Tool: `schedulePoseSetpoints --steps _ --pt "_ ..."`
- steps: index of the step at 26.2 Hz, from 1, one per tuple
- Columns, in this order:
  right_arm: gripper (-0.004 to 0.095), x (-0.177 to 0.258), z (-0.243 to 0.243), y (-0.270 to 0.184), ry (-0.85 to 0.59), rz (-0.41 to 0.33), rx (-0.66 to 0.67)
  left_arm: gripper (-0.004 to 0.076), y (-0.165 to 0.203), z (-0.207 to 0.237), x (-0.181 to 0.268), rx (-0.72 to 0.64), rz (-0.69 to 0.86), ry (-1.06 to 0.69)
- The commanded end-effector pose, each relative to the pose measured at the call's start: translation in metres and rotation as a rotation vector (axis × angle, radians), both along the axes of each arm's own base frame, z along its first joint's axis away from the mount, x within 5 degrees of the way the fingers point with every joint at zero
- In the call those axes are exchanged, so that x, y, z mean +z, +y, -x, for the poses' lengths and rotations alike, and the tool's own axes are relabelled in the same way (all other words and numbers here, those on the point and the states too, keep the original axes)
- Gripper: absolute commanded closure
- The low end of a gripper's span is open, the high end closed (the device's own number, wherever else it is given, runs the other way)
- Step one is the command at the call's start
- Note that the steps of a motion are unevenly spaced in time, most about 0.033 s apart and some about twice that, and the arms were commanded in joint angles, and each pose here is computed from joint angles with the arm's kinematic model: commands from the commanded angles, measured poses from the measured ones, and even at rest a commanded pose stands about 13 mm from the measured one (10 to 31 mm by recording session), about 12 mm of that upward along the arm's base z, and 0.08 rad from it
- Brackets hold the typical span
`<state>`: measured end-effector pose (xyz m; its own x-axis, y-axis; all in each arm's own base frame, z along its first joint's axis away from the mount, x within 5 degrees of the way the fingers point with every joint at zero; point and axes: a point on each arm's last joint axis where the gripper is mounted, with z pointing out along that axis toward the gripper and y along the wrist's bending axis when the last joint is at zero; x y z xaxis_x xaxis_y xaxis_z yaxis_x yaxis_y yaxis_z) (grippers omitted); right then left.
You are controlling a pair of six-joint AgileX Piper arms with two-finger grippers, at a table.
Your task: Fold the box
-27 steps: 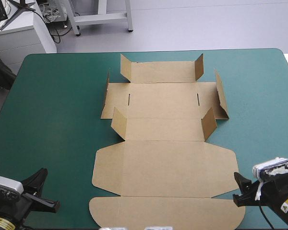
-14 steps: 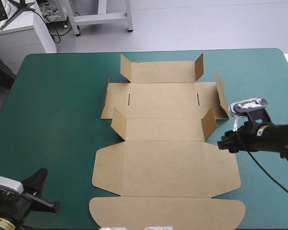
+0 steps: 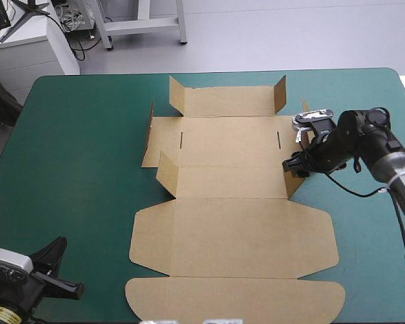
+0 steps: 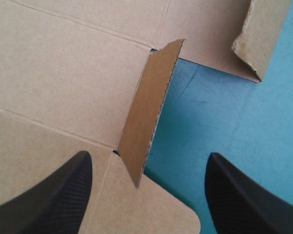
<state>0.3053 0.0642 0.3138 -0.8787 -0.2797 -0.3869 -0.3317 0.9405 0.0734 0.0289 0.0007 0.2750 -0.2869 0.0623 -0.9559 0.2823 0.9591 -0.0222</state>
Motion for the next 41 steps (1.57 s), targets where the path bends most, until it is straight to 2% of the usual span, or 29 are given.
schedulePoseSetpoints --steps 1,4,9,12,16,19,22,26,27,33,36,41 --pt "0.0306 -0.005 -0.018 0.004 -0.038 -0.014 0.013 0.0734 -0.002 -0.001 0.013 -0.013 0.029 -0.076" --pt "0.032 -0.025 -0.035 0.013 -0.016 -0.008 0.025 0.0734 -0.002 -0.001 0.013 -0.013 0.029 -0.076" --pt "0.0434 -0.03 -0.054 0.034 0.026 0.009 0.08 0.0734 -0.001 -0.002 0.013 -0.01 0.022 -0.079" --pt "0.0455 -0.033 -0.06 0.036 0.075 0.073 0.093 0.0734 -0.001 -0.002 0.013 -0.008 0.019 -0.08" --pt "0.0475 -0.038 -0.063 0.026 0.138 0.18 0.002 0.0734 -0.001 -0.002 0.013 -0.008 0.019 -0.08" --pt "0.0515 -0.042 -0.065 0.025 0.153 0.199 0.0 0.0734 -0.001 -0.002 0.013 -0.006 0.014 -0.083" --pt "0.0648 -0.046 -0.064 0.027 0.182 0.18 0.001 0.0734 0.0 -0.002 0.013 -0.003 0.006 -0.086" --pt "0.0928 -0.046 -0.065 0.027 0.179 0.178 0.008 0.0734 0.0 -0.002 0.013 -0.003 0.004 -0.085" --pt "0.0921 -0.045 -0.065 0.027 0.174 0.181 0.02 0.0734 0.0 -0.002 0.013 -0.002 0.002 -0.086" --pt "0.0927 -0.025 -0.073 0.03 0.076 0.211 0.195 0.0734 0.0 -0.002 0.013 -0.002 0.002 -0.086" --pt "0.0927 -0.007 -0.078 0.032 -0.014 0.243 0.348 0.0734 0.0 -0.002 0.013 -0.002 0.002 -0.086" --pt "0.0926 0.015 -0.082 0.041 -0.139 0.245 0.583 0.0734 0.0 -0.002 0.013 -0.002 0.002 -0.086"
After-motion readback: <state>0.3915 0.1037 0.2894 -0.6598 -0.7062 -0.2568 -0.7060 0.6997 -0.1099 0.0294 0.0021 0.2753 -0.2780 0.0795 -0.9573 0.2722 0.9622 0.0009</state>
